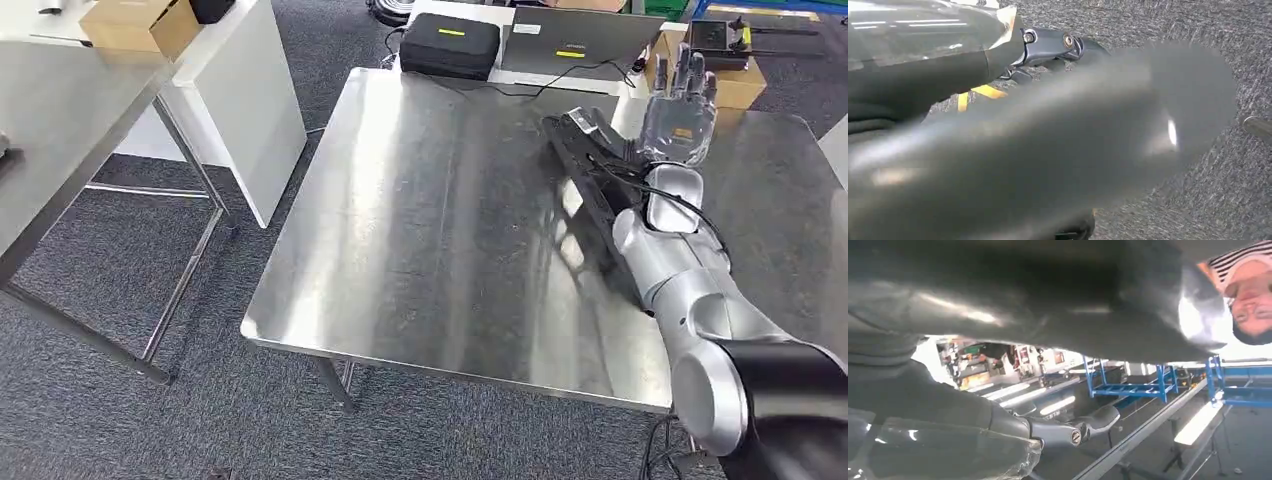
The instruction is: Take the parts from the cabinet and place them on the table.
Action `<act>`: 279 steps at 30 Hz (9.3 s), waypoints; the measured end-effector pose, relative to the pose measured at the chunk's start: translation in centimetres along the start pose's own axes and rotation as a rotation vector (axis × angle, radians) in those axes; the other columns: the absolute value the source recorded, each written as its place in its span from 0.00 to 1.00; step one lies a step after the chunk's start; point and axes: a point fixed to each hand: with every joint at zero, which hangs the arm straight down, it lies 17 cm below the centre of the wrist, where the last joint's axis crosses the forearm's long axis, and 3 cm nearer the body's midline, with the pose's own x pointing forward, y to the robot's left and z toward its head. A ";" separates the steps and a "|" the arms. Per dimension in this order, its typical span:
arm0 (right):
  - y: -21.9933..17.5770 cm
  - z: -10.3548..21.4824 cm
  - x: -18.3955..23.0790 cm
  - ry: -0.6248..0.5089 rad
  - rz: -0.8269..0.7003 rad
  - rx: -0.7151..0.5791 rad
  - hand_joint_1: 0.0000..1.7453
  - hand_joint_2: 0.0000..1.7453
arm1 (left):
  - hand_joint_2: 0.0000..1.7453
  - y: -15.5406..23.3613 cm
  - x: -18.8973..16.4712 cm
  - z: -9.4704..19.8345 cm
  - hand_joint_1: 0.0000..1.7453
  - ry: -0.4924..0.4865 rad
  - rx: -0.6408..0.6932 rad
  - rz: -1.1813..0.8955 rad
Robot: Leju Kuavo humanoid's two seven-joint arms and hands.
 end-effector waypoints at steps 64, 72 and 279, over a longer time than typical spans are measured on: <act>2.0 1.7 1.3 -0.045 -0.081 0.038 0.00 0.00 | 0.00 -1.1 1.8 -0.4 0.00 -0.018 0.003 0.037; 1.9 1.7 1.2 -0.039 -0.089 0.038 0.00 0.00 | 0.00 -1.1 1.8 -0.4 0.00 -0.018 0.003 0.039; 24.0 79.8 6.8 0.629 -0.297 1.915 0.00 0.00 | 0.00 -11.1 -1.9 1.8 0.00 0.255 -0.033 0.082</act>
